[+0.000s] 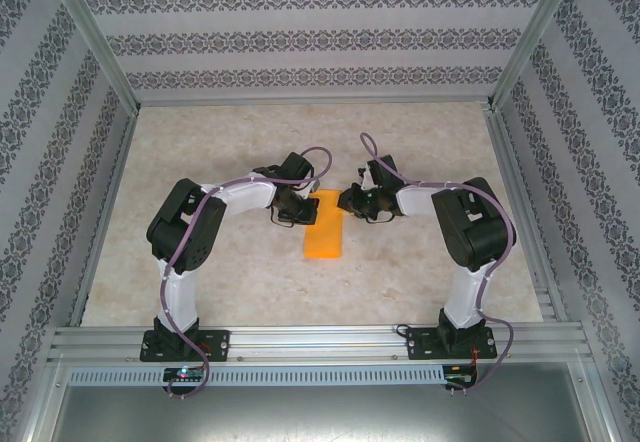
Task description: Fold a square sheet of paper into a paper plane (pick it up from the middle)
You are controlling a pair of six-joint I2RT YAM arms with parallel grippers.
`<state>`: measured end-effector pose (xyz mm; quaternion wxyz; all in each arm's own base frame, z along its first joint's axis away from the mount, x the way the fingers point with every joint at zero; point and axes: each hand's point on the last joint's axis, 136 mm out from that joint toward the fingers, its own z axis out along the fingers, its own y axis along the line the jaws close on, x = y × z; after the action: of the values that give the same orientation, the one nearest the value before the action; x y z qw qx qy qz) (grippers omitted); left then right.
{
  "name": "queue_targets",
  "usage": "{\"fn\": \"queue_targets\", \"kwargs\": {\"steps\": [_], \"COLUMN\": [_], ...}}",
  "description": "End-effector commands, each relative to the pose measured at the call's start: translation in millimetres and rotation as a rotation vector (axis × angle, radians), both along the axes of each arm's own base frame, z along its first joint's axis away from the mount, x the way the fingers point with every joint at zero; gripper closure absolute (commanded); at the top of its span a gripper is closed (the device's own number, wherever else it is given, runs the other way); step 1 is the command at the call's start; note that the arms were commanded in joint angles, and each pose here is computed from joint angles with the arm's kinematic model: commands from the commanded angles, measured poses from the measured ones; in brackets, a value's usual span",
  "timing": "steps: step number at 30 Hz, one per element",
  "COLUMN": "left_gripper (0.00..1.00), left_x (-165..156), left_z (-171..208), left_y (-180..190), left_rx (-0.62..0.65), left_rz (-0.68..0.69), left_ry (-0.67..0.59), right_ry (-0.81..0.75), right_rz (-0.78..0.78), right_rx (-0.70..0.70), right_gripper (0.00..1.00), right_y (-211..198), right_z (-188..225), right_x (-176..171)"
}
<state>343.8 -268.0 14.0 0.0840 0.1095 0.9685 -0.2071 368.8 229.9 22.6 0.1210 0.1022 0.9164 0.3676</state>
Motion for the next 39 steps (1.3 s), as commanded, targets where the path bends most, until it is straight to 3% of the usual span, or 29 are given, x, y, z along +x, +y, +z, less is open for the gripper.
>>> {"fn": "queue_targets", "kwargs": {"steps": [1, 9, 22, 30, 39], "left_gripper": [1.0, 1.0, 1.0, 1.0, 1.0], "left_x": [-32, -28, -36, -42, -38], "left_z": [-79, -75, -79, -83, -80], "left_y": [62, 58, 64, 66, 58], "left_rx": [0.312, 0.295, 0.32, 0.32, 0.285], "left_rz": [0.017, 0.016, 0.0, -0.005, -0.002], "left_ry": [0.124, 0.117, 0.131, 0.151, 0.154], "right_ry": [-0.073, -0.048, -0.004, -0.079, -0.057], "right_rz": [0.001, 0.045, 0.01, -0.012, 0.035], "right_rx": [-0.013, -0.008, -0.141, -0.123, 0.02], "right_gripper": [0.82, 0.84, 0.86, 0.87, 0.88], "right_y": [1, 23, -18, -31, 5], "right_z": [26, 13, -32, -13, 23], "right_x": [15, 25, 43, 59, 10]}}
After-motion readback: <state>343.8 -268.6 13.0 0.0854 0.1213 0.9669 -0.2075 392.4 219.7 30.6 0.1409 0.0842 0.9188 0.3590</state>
